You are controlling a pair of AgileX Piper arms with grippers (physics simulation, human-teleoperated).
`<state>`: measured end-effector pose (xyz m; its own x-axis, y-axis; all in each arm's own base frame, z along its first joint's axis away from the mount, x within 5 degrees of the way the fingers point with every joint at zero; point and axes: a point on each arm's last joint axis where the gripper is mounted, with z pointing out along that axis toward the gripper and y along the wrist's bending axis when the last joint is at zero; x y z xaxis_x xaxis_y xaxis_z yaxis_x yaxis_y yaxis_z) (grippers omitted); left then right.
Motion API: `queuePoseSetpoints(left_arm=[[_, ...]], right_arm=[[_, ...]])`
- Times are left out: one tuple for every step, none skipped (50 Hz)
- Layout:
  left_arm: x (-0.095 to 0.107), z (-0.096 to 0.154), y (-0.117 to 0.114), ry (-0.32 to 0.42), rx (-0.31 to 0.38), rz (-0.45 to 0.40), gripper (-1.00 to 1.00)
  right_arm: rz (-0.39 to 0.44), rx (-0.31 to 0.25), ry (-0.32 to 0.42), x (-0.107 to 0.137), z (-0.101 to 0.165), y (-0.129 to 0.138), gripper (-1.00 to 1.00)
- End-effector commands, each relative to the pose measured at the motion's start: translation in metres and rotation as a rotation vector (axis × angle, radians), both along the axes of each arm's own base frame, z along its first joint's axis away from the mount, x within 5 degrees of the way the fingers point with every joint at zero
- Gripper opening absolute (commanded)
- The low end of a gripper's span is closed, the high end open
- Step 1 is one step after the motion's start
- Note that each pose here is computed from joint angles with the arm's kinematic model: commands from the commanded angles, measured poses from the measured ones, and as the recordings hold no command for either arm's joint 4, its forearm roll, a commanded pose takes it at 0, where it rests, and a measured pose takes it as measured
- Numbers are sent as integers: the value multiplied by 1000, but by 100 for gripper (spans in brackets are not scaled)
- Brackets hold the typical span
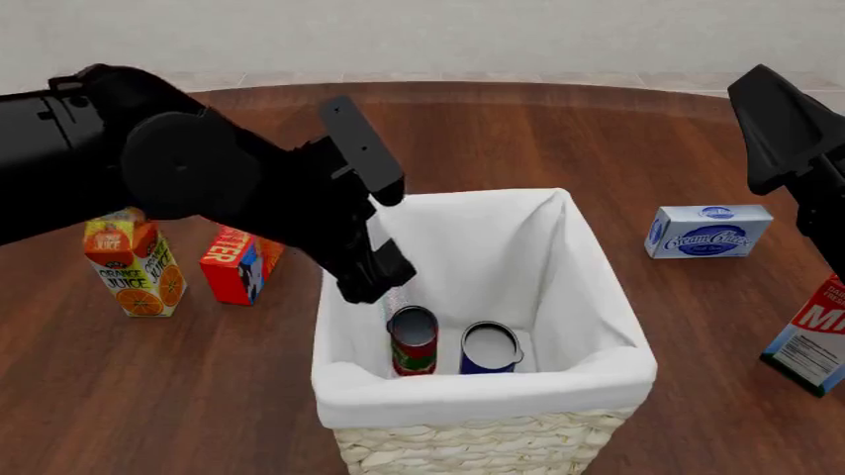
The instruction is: Pick up the alphabet soup and the tomato sauce, and put them in the basket.
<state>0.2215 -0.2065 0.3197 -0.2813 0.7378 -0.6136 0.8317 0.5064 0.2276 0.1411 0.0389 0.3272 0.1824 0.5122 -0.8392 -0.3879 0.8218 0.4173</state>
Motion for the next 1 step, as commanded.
queuePoseSetpoints(left_arm=[[0, 16, 3, -29, -12, -3, 100]], right_arm=[[0, 0, 0, 0, 0, 0, 100]])
